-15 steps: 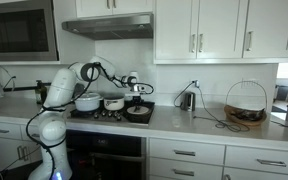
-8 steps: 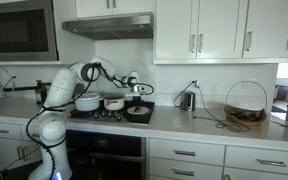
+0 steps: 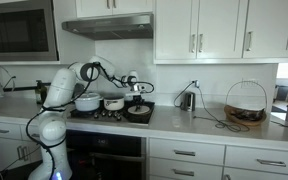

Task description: Cover the pot on the right with the lid on the stove

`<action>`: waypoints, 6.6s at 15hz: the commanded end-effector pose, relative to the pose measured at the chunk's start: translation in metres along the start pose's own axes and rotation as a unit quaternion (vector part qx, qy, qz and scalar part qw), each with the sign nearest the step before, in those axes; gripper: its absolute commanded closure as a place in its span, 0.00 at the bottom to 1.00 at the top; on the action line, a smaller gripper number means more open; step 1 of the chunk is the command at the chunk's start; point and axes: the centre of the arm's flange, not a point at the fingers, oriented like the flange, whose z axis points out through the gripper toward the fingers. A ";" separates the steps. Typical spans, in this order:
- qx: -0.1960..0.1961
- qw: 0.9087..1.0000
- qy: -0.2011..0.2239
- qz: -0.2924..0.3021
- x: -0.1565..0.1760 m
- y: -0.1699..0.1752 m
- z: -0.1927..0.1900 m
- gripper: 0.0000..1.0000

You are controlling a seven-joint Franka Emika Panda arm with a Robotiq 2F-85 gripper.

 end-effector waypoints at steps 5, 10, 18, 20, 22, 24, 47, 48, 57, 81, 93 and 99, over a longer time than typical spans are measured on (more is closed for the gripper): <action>-0.020 1.000 0.021 -0.003 -0.001 -0.002 -0.047 0.98; -0.018 1.000 0.012 -0.007 0.001 -0.006 -0.070 0.98; -0.012 1.000 -0.021 -0.004 0.002 -0.004 -0.108 0.98; -0.012 1.000 -0.021 -0.005 0.003 -0.006 -0.117 0.98; -0.012 1.000 -0.017 -0.007 0.003 -0.009 -0.127 0.98; -0.014 1.000 -0.011 -0.012 0.004 -0.013 -0.136 0.98; 0.012 0.993 -0.024 -0.116 0.011 -0.123 -0.197 0.98; 0.013 0.992 -0.026 -0.122 0.011 -0.129 -0.196 0.98; 0.023 0.985 -0.032 -0.167 0.015 -0.172 -0.188 0.98; 0.046 0.951 0.037 -0.304 -0.004 -0.241 -0.151 0.98; 0.032 0.947 0.075 -0.310 -0.003 -0.247 -0.141 0.98; 0.022 0.947 0.089 -0.308 -0.004 -0.246 -0.141 0.98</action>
